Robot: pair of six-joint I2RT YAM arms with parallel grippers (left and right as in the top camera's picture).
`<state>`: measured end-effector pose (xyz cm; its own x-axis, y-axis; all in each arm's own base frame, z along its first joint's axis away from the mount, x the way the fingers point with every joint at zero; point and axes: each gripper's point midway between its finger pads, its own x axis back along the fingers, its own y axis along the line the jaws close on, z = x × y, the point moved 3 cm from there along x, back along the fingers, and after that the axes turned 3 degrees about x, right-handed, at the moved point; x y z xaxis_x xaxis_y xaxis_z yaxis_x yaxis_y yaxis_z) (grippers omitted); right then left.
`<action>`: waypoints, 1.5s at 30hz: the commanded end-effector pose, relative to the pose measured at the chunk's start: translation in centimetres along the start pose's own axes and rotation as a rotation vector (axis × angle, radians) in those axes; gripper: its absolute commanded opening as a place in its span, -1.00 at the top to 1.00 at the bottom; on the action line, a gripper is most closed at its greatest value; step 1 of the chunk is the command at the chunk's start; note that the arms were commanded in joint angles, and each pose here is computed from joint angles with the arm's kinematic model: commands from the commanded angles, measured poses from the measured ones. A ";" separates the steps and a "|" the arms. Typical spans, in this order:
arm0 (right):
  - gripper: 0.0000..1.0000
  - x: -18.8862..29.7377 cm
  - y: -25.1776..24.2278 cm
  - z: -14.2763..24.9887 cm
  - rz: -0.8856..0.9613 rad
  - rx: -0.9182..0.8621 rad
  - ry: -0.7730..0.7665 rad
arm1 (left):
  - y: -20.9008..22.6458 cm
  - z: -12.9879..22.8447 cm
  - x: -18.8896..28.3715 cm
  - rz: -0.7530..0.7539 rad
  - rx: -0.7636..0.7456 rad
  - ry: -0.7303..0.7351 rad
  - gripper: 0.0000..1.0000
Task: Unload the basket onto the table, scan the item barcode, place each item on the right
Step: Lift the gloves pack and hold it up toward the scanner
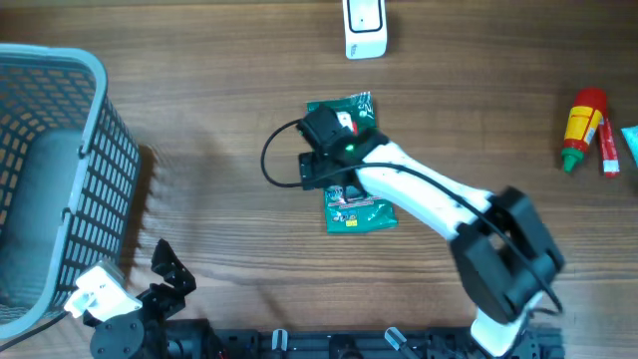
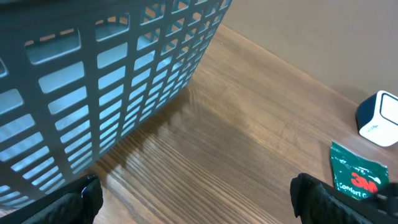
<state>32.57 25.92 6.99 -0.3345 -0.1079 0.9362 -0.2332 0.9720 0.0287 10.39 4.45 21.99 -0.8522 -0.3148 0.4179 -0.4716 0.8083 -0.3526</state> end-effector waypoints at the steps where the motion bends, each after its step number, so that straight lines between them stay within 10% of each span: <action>1: -0.99 -3.0 -0.2 0.9 0.049 0.088 0.034 | -0.1 0.0 0.1 0.014 0.010 -0.004 -1.00; 10: -0.90 -6.7 -0.9 3.6 0.088 0.156 0.150 | -0.1 0.0 0.1 0.015 0.010 -0.004 -1.00; 17: -0.07 -7.8 -2.7 10.2 0.132 0.178 0.470 | -0.1 0.0 0.1 0.014 0.010 -0.004 -1.00; 20: 0.90 -8.7 -1.0 12.5 -0.032 0.217 0.588 | -0.1 0.0 0.1 0.014 0.010 -0.004 -1.00; 25: 0.91 -3.0 2.9 9.6 -0.467 0.281 0.573 | -0.1 0.0 0.1 0.014 0.010 -0.004 -1.00; 34: 0.91 16.6 3.7 2.9 -1.407 0.409 0.071 | -0.1 0.0 0.1 0.014 0.010 -0.004 -1.00; 41: 0.91 20.7 4.5 2.1 -1.689 0.540 -0.241 | -0.1 0.0 0.1 0.014 0.010 -0.004 -1.00; 45: 0.91 20.7 4.5 1.9 -1.691 0.430 -0.116 | -0.1 0.0 0.1 0.014 0.009 -0.003 -1.00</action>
<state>22.80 27.57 24.46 0.4528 -0.8905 0.0454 -0.6294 -0.2832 0.7236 10.39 4.45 21.98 -0.8520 -0.3148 0.4183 -0.4717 0.8083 -0.3524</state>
